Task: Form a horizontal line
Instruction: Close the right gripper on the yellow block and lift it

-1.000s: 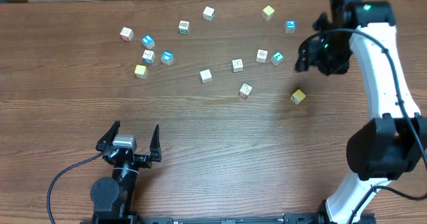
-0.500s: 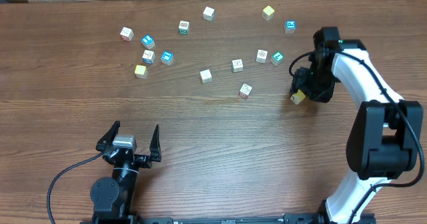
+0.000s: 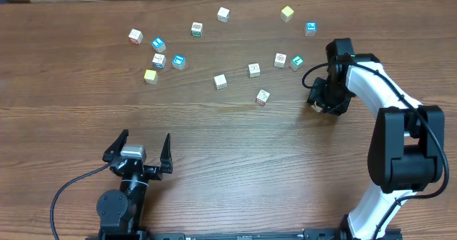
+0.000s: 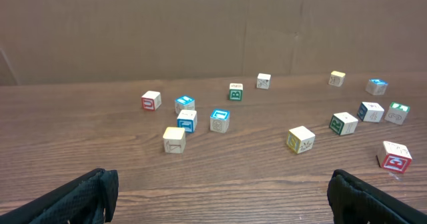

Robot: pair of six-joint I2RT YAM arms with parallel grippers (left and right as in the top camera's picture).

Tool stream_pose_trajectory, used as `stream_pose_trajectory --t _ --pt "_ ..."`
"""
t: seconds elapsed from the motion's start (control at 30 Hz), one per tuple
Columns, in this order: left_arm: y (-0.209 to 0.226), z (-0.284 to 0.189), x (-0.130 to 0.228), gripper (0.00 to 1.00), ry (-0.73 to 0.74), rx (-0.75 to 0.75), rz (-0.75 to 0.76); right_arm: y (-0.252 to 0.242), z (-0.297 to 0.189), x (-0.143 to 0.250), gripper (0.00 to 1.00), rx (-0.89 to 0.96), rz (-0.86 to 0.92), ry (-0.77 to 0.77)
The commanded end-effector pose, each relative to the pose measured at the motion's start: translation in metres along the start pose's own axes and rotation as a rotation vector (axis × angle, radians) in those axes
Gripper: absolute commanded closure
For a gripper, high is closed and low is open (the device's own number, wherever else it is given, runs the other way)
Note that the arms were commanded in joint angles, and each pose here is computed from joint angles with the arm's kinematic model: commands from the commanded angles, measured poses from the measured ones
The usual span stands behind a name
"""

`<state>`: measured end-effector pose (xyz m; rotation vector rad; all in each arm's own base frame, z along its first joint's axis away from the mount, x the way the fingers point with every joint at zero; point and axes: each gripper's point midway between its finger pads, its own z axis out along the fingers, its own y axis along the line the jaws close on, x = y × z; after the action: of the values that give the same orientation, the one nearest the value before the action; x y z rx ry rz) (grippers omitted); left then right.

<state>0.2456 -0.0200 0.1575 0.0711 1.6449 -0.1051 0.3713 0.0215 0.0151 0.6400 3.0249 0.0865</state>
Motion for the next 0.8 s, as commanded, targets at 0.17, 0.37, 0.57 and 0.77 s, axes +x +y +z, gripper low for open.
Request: stream_pose_trajectory --t 0.17,0.37,0.57,0.77 --pt "0.0024 -0.0004 0.0000 0.00 -0.004 -0.011 0.022 -0.0068 0.0029 -0.0080 0.55 0.043 0.006 -0.038" --pt "0.0024 -0.0004 0.0000 0.00 -0.004 -0.011 0.022 -0.0056 0.0028 -0.0107 0.61 0.038 0.006 -0.049" --pt "0.0024 -0.0004 0.0000 0.00 -0.004 -0.011 0.022 -0.0058 0.0028 -0.0103 0.62 0.039 -0.008 -0.047" --pt "0.0024 -0.0004 0.0000 0.00 -0.004 -0.011 0.022 -0.0087 0.0027 -0.0096 0.70 0.055 -0.055 -0.045"
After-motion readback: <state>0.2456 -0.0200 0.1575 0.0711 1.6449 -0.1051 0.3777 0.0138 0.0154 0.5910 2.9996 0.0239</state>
